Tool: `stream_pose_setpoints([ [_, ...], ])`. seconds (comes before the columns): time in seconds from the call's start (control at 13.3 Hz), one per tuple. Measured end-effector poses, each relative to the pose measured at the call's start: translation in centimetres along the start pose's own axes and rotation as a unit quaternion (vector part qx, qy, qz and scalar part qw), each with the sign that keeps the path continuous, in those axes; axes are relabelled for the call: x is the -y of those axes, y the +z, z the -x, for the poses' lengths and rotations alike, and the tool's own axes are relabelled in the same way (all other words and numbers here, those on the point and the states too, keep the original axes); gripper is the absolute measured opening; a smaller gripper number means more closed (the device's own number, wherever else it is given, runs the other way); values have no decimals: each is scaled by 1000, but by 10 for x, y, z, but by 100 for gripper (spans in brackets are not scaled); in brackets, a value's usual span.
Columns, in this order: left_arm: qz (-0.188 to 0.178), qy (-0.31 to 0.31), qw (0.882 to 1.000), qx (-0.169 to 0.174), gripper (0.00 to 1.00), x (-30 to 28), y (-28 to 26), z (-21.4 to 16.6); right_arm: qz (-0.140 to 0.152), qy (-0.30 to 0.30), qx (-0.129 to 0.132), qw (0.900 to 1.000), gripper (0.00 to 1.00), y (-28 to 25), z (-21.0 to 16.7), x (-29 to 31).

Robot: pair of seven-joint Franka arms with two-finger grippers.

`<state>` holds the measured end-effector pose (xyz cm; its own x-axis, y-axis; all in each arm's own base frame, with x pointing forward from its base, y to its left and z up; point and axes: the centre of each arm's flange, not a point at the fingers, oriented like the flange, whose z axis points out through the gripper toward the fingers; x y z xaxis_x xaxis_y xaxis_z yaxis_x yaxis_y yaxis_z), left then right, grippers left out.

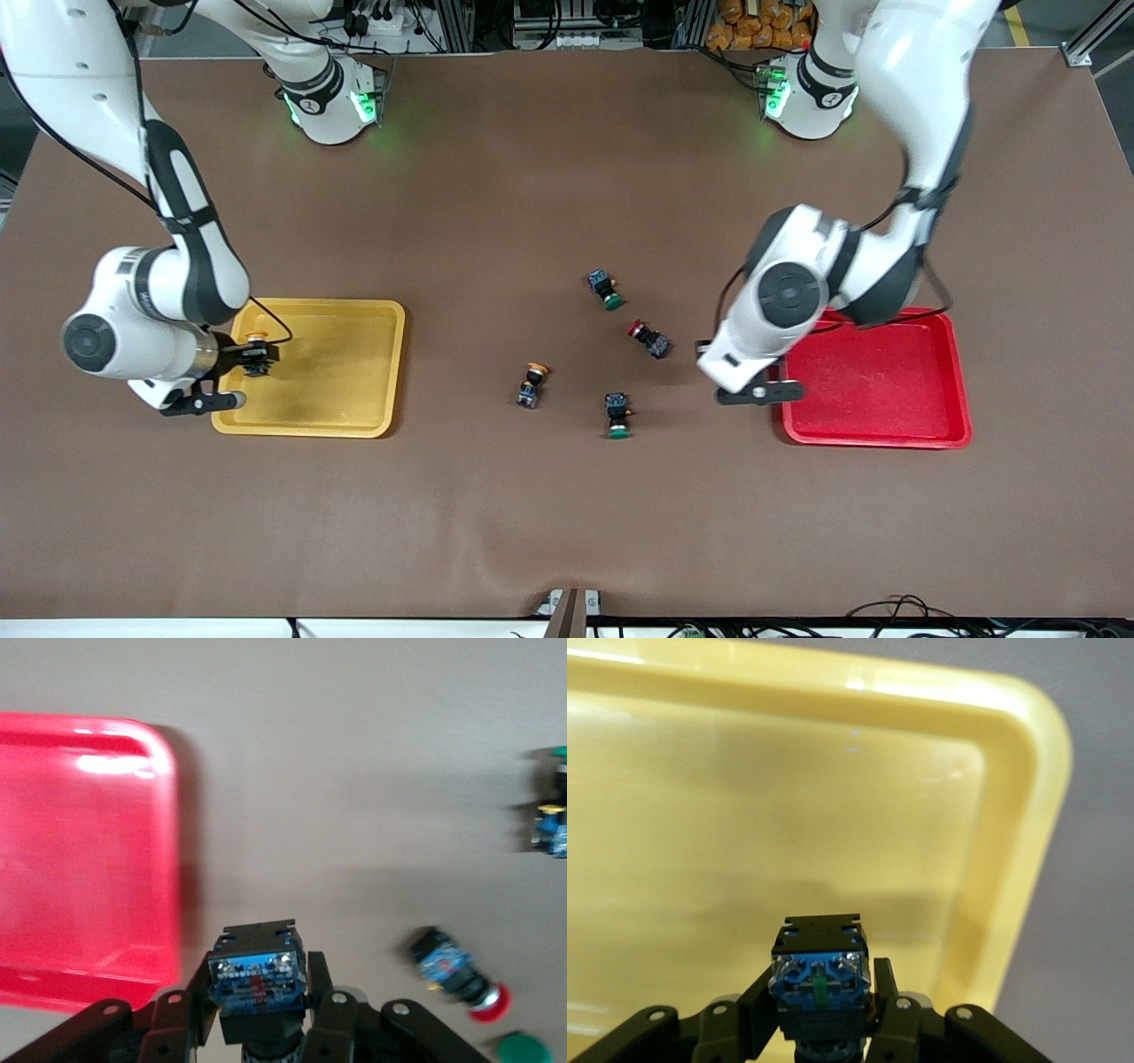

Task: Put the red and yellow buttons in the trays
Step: 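Carry the yellow button to the yellow tray while the left gripper carries the red, then open both grippers to release the buttons into the trays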

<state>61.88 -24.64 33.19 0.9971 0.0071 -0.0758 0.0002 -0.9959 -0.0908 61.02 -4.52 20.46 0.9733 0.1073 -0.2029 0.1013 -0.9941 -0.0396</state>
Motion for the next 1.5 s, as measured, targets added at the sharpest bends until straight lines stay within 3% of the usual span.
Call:
stream_pose_setpoints([
  [0.45,3,79,997,22,44,191,1,-18,0,-1,2,1000,44,14,0,1],
  [0.6,10,87,996,21,44,246,12,-20,0,-1,3,1000,59,14,0,1],
  [0.83,21,94,995,14,44,293,48,-22,-3,-2,16,1000,90,5,0,3],
  [0.9,26,96,995,14,44,300,64,-23,-4,-3,22,1000,100,-10,-2,4],
  [1.05,35,93,995,17,44,307,97,-27,-8,-6,27,1000,100,-71,-7,10],
  [1.2,43,88,995,19,44,310,127,-29,-38,13,29,999,100,-152,-7,32],
  [1.35,49,85,995,25,44,312,148,-29,-62,52,9,997,100,-221,-9,77],
  [1.5,52,86,995,28,44,310,159,-29,-64,98,-6,993,100,-245,-16,140],
])
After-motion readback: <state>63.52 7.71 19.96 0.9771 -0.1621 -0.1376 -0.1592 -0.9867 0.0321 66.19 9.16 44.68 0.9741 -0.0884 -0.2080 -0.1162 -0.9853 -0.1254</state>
